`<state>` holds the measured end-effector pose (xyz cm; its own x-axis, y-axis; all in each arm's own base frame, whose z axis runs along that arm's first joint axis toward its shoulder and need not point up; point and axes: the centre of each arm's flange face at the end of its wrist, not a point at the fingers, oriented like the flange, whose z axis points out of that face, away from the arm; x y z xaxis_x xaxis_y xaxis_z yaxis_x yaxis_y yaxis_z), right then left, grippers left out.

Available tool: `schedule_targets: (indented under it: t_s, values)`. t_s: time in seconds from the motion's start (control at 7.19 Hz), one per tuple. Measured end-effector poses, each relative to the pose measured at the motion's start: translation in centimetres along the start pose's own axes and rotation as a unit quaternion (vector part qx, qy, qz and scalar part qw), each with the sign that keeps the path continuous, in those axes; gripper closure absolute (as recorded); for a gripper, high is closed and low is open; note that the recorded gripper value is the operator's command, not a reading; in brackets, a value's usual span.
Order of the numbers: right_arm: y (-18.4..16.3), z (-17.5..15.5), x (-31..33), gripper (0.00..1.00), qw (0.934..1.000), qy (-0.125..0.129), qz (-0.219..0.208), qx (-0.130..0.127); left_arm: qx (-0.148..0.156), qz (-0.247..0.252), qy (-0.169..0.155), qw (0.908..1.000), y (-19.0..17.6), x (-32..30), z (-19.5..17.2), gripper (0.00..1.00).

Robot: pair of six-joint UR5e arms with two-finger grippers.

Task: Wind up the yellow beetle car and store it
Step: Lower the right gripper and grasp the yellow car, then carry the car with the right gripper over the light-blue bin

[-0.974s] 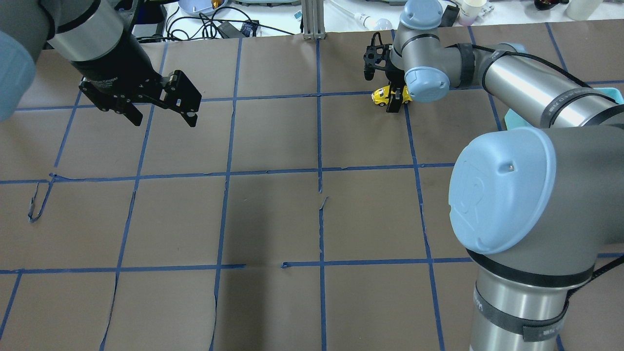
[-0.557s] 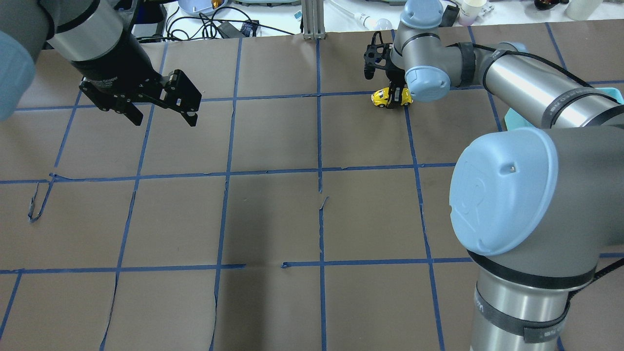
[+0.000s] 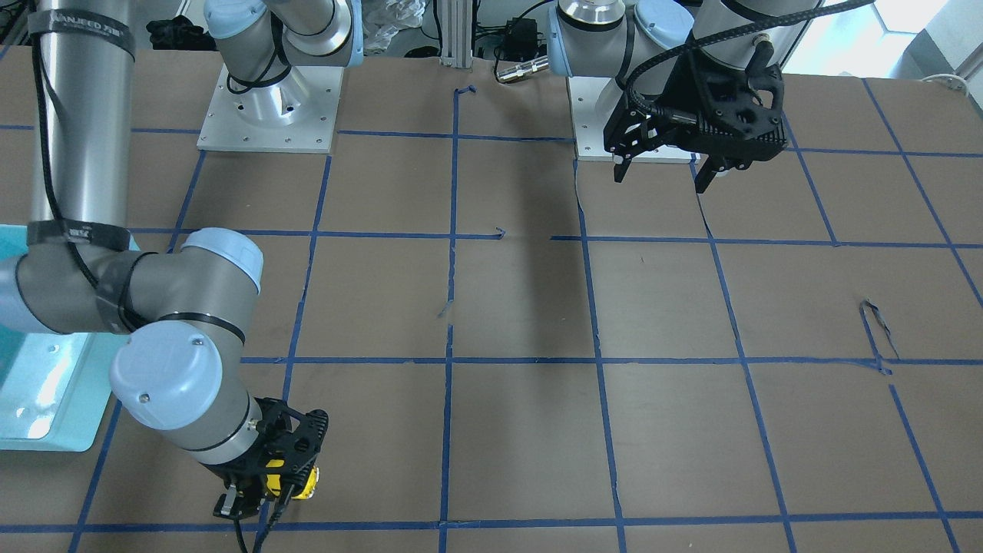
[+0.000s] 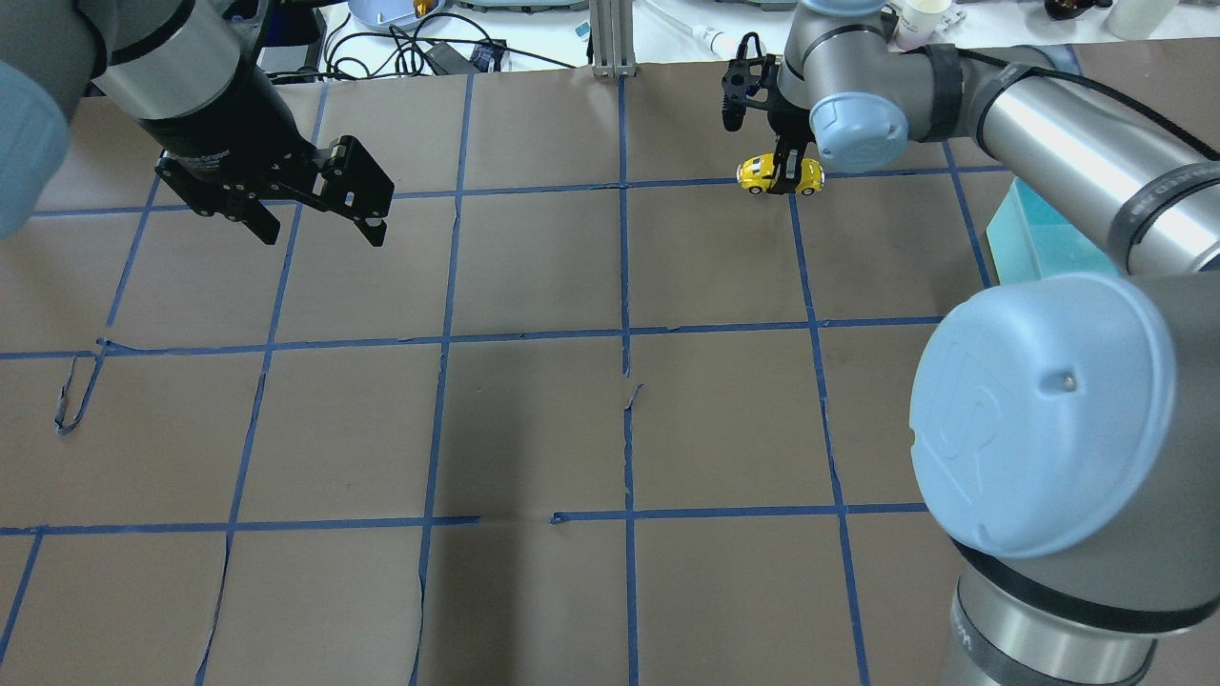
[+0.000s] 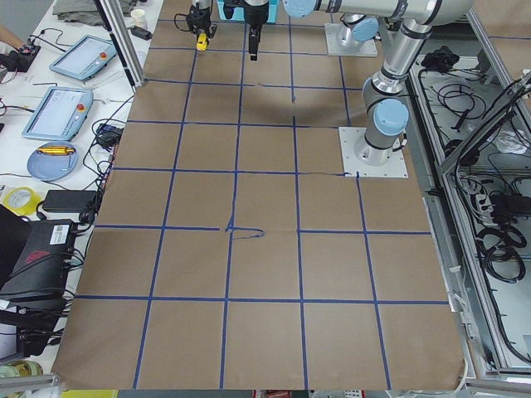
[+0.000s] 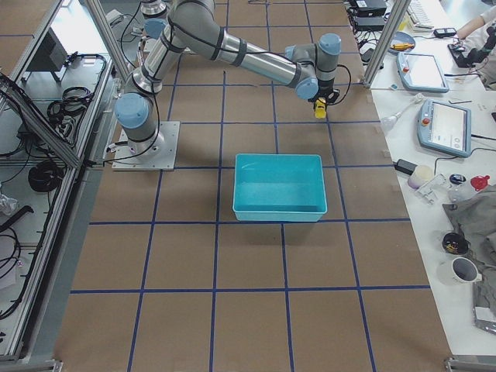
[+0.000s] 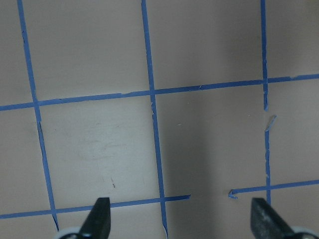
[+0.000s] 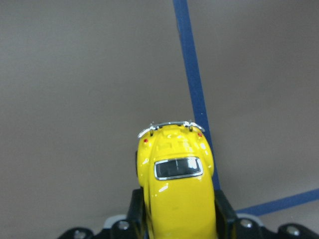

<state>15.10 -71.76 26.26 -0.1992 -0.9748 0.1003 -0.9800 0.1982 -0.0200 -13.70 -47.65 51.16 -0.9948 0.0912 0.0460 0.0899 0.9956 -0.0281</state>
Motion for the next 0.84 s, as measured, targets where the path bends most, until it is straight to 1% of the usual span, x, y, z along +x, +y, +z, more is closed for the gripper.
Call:
schedule_targets:
  t_s: [0.14,0.28,0.42,0.56,0.7,0.84]
  values:
    - [1.5,-3.5,-0.8,1.00,0.9998,-0.010,0.007,-0.015,0.001,0.001,0.000,1.0000,0.0,0.0,0.0,0.00]
    - [3.7,-6.7,-1.3,1.00,0.9991,-0.019,0.017,-0.034,0.001,0.001,0.000,1.0000,0.0,0.0,0.0,0.00]
    - [7.1,-8.9,-1.7,1.00,0.9976,-0.038,0.031,-0.048,0.001,0.001,0.000,1.0000,0.0,0.0,0.0,0.00]
    - [11.5,-10.7,-2.0,1.00,0.9957,-0.061,0.041,-0.055,0.001,0.002,0.000,1.0000,0.0,0.0,0.1,0.00]
    - [16.0,-12.1,-2.6,1.00,0.9948,-0.077,0.034,-0.058,0.000,0.003,0.000,1.0000,0.0,0.0,0.1,0.00]
    - [20.8,-12.5,-3.6,1.00,0.9939,-0.090,0.028,-0.057,0.000,0.003,0.000,1.0000,-0.1,0.0,0.1,0.00]
